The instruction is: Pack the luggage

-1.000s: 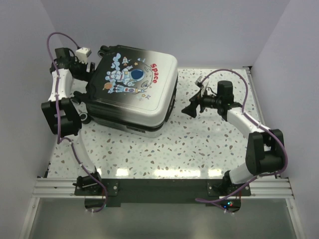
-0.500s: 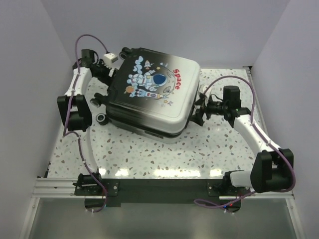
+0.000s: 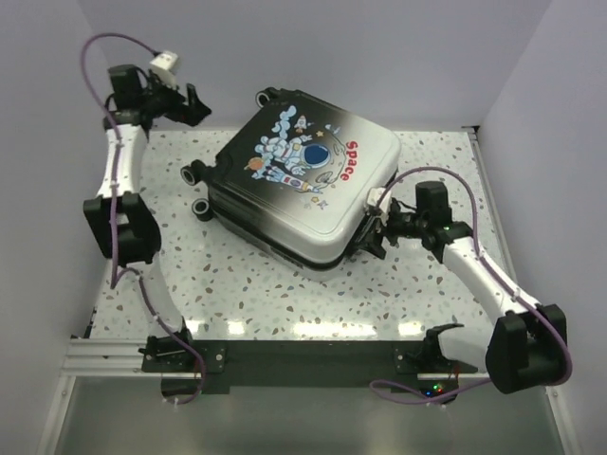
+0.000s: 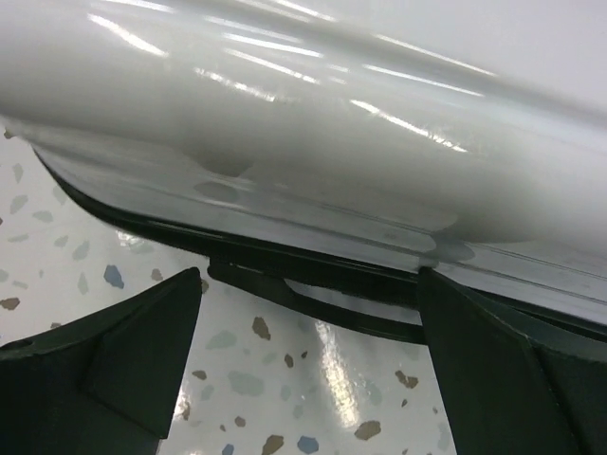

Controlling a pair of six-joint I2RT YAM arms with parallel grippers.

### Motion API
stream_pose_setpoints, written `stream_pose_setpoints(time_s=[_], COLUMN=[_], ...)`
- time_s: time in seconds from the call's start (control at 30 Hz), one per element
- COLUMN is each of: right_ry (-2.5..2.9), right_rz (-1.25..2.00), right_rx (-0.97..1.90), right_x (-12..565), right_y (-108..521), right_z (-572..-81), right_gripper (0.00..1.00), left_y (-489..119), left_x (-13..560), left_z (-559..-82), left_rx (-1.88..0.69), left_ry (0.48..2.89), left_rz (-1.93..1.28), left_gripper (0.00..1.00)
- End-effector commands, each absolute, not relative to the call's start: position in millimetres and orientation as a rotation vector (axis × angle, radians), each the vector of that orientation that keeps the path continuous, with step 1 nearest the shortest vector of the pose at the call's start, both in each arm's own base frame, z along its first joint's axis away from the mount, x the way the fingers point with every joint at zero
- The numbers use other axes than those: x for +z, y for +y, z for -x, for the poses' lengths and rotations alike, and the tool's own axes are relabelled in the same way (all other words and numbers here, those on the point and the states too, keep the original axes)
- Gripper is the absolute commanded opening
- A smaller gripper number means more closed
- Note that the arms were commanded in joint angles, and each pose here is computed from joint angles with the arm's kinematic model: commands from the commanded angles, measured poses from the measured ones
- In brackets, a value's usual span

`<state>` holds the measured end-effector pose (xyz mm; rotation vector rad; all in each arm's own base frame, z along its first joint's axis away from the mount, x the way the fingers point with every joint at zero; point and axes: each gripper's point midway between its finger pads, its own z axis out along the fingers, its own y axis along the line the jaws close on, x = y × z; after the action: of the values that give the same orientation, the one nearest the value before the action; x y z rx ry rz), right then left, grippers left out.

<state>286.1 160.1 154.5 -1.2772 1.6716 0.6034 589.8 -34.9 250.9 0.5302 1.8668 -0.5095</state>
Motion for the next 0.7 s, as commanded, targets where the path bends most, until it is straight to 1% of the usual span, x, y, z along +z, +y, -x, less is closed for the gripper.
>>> stream_pose_setpoints(time_s=[0.0,0.03,0.07,0.1,0.13,0.17,0.2,0.23,0.27,0.3,0.33,0.37,0.47,0.5,0.53,0.57,0.6,0.63,0.67], right_ry=[1.498,1.477,1.471,1.467,1.439,1.441,1.425,1.359,1.376,1.363,1.293,1.309,1.297,1.271,1.284,1.309,1.285,1.366,1.421], right_rz=[1.37,1.373,1.388,1.392,1.412,1.401,1.402,1.389,1.402,1.4,1.385,1.373,1.295,1.277,1.255,1.225,1.192,1.156,1.102], right_rx=[0.815,0.828,0.868,0.882,0.9,0.916,0.929,0.919,0.972,0.989,0.987,1.024,1.067,1.059,1.056,1.076,1.064,1.055,1.063], right_x=[153.6,151.1,148.2,146.8,142.0,141.1,141.8,155.7,144.5,145.9,165.6,163.2,190.2,208.6,212.2,217.8,242.8,232.4,233.2], right_y=[234.3,247.5,264.7,274.9,296.6,308.2,320.4,338.6,359.2,372.2,387.8,399.3,405.8,400.1,388.8,381.1,369.4,353.5,343.6], right_z=[-263.1,-270.0,-266.7,-269.6,-275.8,-279.0,-281.5,-293.1,-286.4,-287.3,-294.2,-290.3,-295.0,-293.5,-293.4,-290.4,-284.9,-284.9,-282.6], right_gripper=[0.99,0.99,0.99,0.99,0.99,0.99,0.99,0.99,0.99,0.99,0.99,0.99,0.99,0.99,0.99,0.99,0.99,0.99,0.99], left_y=[7.0,9.5,9.0,9.8,8.0,-1.4,-4.4,-7.9,-15.0,-19.8,-24.0,-33.3,-50.7,-56.8,-63.7,-81.0,-90.9,-100.0,-111.2], left_x=[380.8,372.5,385.5,386.8,364.7,384.0,382.3,355.5,371.3,366.5,343.0,348.7,327.1,322.3,301.8,300.8,292.0,270.1,269.8], left_z=[-548.2,-540.0,-520.6,-509.5,-498.0,-472.8,-460.0,-447.1,-423.5,-411.3,-397.9,-378.0,-334.7,-323.6,-307.5,-288.0,-274.3,-258.4,-241.6], left_rx=[-0.408,-0.408,-0.373,-0.359,-0.366,-0.349,-0.344,-0.375,-0.354,-0.368,-0.397,-0.407,-0.438,-0.44,-0.449,-0.44,-0.436,-0.447,-0.42], left_ry=[1.624,1.65,1.64,1.644,1.687,1.642,1.64,1.689,1.643,1.646,1.69,1.661,1.664,1.662,1.687,1.649,1.64,1.643,1.593], left_rz=[-0.504,-0.504,-0.536,-0.547,-0.567,-0.613,-0.629,-0.618,-0.646,-0.657,-0.674,-0.714,-0.815,-0.849,-0.914,-1.008,-1.082,-1.17,-1.236], left_gripper=[1.0,1.0,1.0,1.0,1.0,1.0,1.0,1.0,1.0,1.0,1.0,1.0,0.97,0.95,0.95,0.93,0.93,0.93,0.92])
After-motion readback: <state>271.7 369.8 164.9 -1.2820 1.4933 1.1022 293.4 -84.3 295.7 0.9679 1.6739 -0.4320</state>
